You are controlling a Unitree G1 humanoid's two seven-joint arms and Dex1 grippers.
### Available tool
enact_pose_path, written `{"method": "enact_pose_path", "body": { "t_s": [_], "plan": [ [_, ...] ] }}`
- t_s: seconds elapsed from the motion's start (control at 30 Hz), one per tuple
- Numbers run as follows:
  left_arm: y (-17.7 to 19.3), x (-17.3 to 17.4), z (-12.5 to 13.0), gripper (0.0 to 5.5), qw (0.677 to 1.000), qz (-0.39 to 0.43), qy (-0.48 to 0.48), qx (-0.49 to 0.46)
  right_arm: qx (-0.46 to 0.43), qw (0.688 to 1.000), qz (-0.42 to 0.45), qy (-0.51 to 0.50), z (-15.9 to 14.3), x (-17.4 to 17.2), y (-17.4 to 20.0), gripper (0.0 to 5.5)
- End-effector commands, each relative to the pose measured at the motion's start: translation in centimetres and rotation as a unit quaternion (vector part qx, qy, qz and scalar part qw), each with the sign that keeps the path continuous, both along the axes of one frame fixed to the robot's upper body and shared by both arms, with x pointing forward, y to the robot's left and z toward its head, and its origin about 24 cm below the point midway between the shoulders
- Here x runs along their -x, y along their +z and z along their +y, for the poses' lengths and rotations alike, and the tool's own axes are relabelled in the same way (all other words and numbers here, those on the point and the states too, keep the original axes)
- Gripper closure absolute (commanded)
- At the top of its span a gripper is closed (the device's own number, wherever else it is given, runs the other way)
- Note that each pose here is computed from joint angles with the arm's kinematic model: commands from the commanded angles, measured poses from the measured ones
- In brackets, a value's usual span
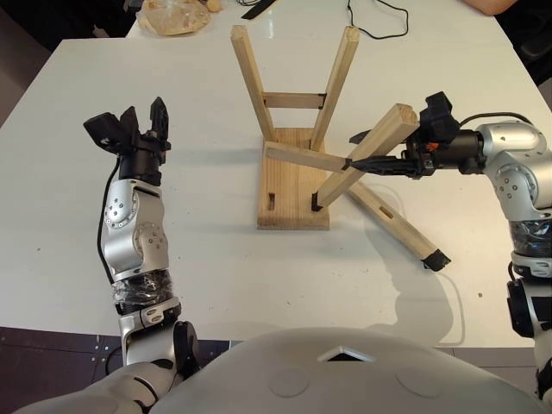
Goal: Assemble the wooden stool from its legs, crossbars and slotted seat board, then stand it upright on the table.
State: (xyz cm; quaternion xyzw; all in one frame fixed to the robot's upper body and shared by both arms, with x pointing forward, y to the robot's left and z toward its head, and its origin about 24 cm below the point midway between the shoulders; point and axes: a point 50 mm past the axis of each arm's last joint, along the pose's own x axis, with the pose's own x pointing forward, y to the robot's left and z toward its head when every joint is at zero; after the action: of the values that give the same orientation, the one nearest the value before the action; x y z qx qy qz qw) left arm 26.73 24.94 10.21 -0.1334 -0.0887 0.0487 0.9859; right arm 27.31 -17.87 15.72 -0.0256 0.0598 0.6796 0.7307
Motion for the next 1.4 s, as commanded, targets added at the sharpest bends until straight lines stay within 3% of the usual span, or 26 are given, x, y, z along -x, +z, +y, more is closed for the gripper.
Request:
{"method": "enact_pose_path", "body": {
  "t_s": [0.03, 0.4, 0.7, 1.0, 1.4],
  "plan": [
    [0.1, 0.0, 0.1, 2.32, 1.0, -0.002, 0.006, -0.014, 0.013, 1.0, -0.013, -0.008, -0.5, -0.3, 0.8, 3.49],
    [0.4, -0.3, -0.4, 2.32, 1.0, -0.009, -0.021, -0.016, 0.018, 1.0, -0.019, -0.001, 0.7, -0.9, 0.3, 3.49],
    [-0.4, 0.3, -2.4, 2.32, 0.999, -0.01, -0.05, 0.004, 0.098, 0.994, 0.0, 0.044, 2.6, -1.8, -1.8, 3.49],
    [-0.8, 0.7, -3.3, 2.32, 0.998, -0.021, -0.02, 0.052, 0.155, 0.988, 0.008, 0.021, 4.0, -2.5, -4.1, 3.49],
    [-1.6, 0.8, -3.3, 2.32, 0.998, -0.009, -0.009, 0.06, 0.221, 0.975, 0.012, -0.016, 1.6, -1.2, -4.6, 3.5]
  ]
}}
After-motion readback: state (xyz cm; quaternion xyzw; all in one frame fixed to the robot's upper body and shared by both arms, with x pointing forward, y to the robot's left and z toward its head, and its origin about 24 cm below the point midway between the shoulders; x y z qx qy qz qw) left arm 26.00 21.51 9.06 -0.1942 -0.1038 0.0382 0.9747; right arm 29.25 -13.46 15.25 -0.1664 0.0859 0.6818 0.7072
